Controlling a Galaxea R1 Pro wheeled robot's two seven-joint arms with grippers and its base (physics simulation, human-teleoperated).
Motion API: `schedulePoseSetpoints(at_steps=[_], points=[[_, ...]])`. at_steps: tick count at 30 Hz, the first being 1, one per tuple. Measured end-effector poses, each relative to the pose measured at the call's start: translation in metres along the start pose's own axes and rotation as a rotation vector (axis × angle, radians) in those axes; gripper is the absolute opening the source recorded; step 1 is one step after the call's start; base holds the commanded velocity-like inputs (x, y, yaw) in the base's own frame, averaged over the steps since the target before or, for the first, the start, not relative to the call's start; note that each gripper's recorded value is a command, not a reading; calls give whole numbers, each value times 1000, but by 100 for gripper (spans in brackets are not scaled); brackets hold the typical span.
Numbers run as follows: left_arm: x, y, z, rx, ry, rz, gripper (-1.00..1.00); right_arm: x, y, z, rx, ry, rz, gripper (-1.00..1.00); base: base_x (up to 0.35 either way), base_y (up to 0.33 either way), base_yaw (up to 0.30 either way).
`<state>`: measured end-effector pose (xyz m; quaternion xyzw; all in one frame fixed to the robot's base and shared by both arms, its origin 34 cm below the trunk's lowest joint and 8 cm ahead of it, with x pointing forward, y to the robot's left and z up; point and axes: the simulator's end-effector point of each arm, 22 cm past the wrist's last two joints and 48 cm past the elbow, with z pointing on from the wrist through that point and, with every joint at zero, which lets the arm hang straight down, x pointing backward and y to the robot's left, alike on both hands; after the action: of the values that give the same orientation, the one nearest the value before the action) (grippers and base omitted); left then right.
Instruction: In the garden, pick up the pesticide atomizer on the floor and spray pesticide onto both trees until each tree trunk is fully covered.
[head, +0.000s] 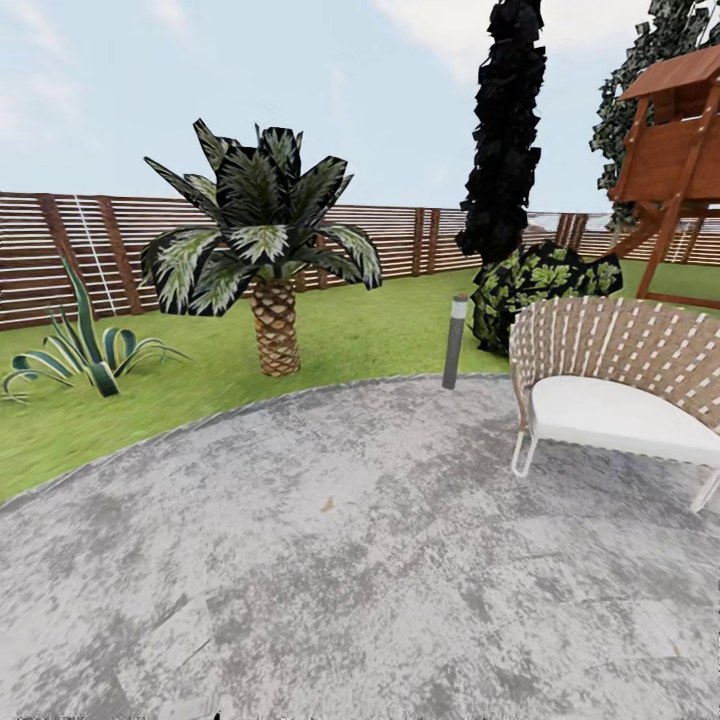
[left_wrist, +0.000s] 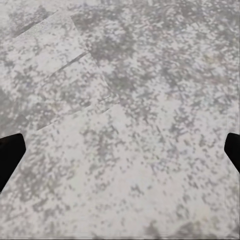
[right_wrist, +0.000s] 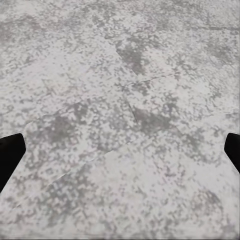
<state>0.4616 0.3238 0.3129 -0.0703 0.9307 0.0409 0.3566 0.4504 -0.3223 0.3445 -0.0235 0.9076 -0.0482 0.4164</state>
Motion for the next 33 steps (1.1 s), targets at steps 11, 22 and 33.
schedulePoseSetpoints(at_steps=[11,22,33], points=[[0,0,0,0,0,0,100,0,0,0,0,0,0,100,-131,94,6],[0,-1,0,2,1,0,100,0,0,0,1,0,0,100,-15,13,0],[1,-1,0,1,2,0,100,0,-2,0,5,-1,0,100,-110,-70,0]])
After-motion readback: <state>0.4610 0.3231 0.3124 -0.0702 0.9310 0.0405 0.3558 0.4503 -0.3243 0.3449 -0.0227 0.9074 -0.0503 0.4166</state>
